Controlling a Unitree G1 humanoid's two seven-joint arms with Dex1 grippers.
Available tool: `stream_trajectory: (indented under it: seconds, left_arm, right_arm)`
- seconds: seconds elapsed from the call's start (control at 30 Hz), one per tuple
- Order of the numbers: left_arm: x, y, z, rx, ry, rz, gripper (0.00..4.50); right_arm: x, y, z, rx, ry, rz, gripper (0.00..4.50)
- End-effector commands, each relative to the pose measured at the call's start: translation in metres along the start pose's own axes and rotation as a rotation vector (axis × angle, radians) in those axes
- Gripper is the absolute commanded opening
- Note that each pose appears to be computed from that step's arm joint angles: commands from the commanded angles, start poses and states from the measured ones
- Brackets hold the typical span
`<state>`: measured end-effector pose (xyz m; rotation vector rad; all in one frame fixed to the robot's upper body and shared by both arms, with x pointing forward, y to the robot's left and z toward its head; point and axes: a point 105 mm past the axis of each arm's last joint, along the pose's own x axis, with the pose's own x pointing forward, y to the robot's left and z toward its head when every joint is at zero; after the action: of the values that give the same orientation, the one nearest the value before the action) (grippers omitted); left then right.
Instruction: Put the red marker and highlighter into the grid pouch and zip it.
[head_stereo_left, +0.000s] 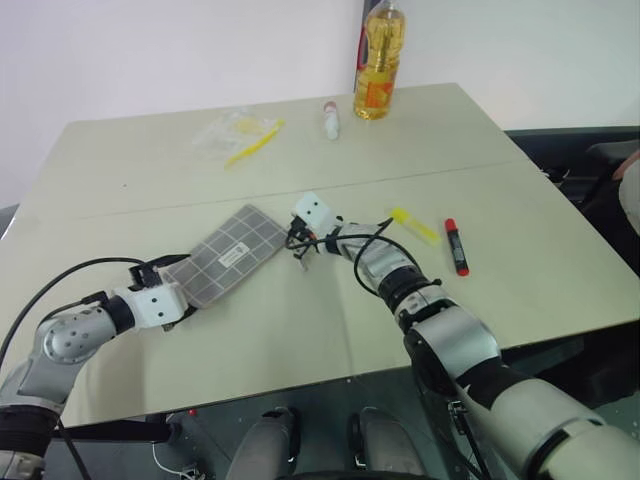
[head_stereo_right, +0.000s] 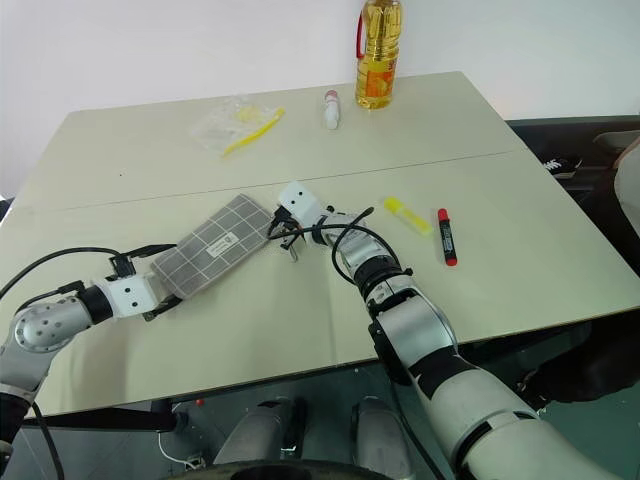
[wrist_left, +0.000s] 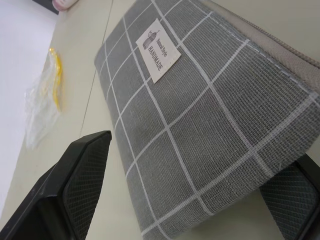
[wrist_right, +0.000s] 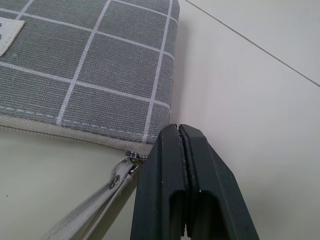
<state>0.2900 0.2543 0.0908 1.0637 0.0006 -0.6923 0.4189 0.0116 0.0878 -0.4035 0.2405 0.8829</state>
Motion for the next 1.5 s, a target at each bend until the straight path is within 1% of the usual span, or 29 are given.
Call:
stream_trajectory:
  seconds: [0.03, 0.1, 0.13, 0.2, 0.23, 0.3, 0.33, 0.37, 0.5, 0.57, 0.63, 0.67, 0.73, 0.8, 0.87, 0.9, 0.93, 0.97, 1.03, 1.1, 1.17, 1.23, 1.3, 1.33, 1.5]
  left_arm:
    - [-0.003, 0.001, 0.003, 0.006, -0.014, 0.004, 4.25]
    - [-0.003, 0.002, 0.005, 0.009, -0.025, 0.013, 3.67]
    - [-0.003, 0.004, 0.006, 0.007, -0.033, 0.022, 3.14]
    - [-0.003, 0.006, 0.008, 0.012, -0.046, 0.034, 2.29]
    - [-0.002, 0.006, 0.009, 0.01, -0.051, 0.034, 1.61]
    - [-0.002, 0.006, 0.012, 0.016, -0.071, 0.039, 0.79]
    - [-0.002, 0.007, 0.013, 0.013, -0.076, 0.044, 0.25]
    - [-0.002, 0.007, 0.014, 0.012, -0.08, 0.048, 0.06]
    - [-0.002, 0.011, 0.017, 0.012, -0.101, 0.077, 0.06]
    - [-0.002, 0.012, 0.02, -0.003, -0.11, 0.091, 0.06]
    - [0.0, 0.015, 0.025, -0.062, -0.127, 0.126, 0.06]
    - [0.002, 0.019, 0.033, -0.121, -0.151, 0.162, 0.06]
    - [0.005, 0.023, 0.046, -0.213, -0.187, 0.213, 0.06]
    - [0.01, 0.021, 0.064, -0.274, -0.23, 0.23, 0.0]
    - [0.012, 0.018, 0.076, -0.309, -0.247, 0.234, 0.0]
    - [0.013, 0.016, 0.08, -0.329, -0.252, 0.239, 0.0]
    - [0.015, 0.014, 0.084, -0.348, -0.259, 0.239, 0.0]
    - [0.017, 0.011, 0.088, -0.363, -0.265, 0.237, 0.0]
    - [0.019, 0.008, 0.093, -0.38, -0.27, 0.234, 0.0]
    - [0.025, 0.001, 0.101, -0.409, -0.287, 0.221, 0.0]
    - [0.029, -0.004, 0.106, -0.425, -0.298, 0.213, 0.0]
    - [0.033, -0.007, 0.108, -0.436, -0.306, 0.204, 0.0]
    - [0.036, -0.01, 0.111, -0.44, -0.315, 0.191, 0.0]
    - [0.037, -0.011, 0.113, -0.441, -0.322, 0.183, 0.0]
    - [0.04, -0.013, 0.117, -0.445, -0.339, 0.166, 0.0]
  right_arm:
    - [0.0, 0.003, 0.009, -0.021, -0.035, 0.012, 0.01]
    - [0.0, 0.003, 0.006, -0.021, -0.03, 0.013, 0.0]
    - [-0.001, 0.003, 0.005, -0.022, -0.028, 0.012, 0.0]
    - [-0.001, 0.003, 0.005, -0.022, -0.027, 0.012, 0.0]
    - [-0.001, 0.003, 0.004, -0.021, -0.027, 0.013, 0.0]
    - [-0.001, 0.004, 0.004, -0.021, -0.027, 0.013, 0.0]
    - [-0.001, 0.004, 0.004, -0.021, -0.028, 0.013, 0.0]
    - [-0.001, 0.004, 0.004, -0.02, -0.029, 0.013, 0.0]
    - [-0.002, 0.003, 0.003, -0.017, -0.031, 0.01, 0.0]
    - [-0.006, -0.002, 0.004, -0.007, -0.047, -0.013, 0.0]
    - [-0.011, -0.012, 0.009, -0.016, -0.076, -0.054, 0.0]
    - [-0.018, -0.024, 0.015, -0.035, -0.107, -0.108, 0.0]
    - [-0.034, -0.041, 0.022, -0.019, -0.154, -0.159, 0.0]
    - [-0.058, -0.059, 0.024, 0.034, -0.193, -0.204, 0.55]
    - [-0.076, -0.065, 0.023, 0.052, -0.205, -0.217, 1.24]
    - [-0.086, -0.066, 0.021, 0.077, -0.214, -0.208, 1.83]
    - [-0.098, -0.067, 0.019, 0.111, -0.219, -0.203, 2.22]
    - [-0.107, -0.067, 0.016, 0.133, -0.217, -0.196, 2.79]
    - [-0.12, -0.066, 0.011, 0.156, -0.206, -0.186, 3.74]
    - [-0.138, -0.062, 0.004, 0.269, -0.216, -0.151, 3.74]
    - [-0.15, -0.055, 0.003, 0.319, -0.236, -0.115, 3.74]
    - [-0.154, -0.046, 0.007, 0.343, -0.263, -0.071, 3.74]
    - [-0.154, -0.038, 0.007, 0.348, -0.258, -0.052, 3.74]
    - [-0.152, -0.036, 0.003, 0.335, -0.233, -0.055, 3.74]
    - [-0.141, -0.039, -0.004, 0.33, -0.192, -0.102, 3.74]
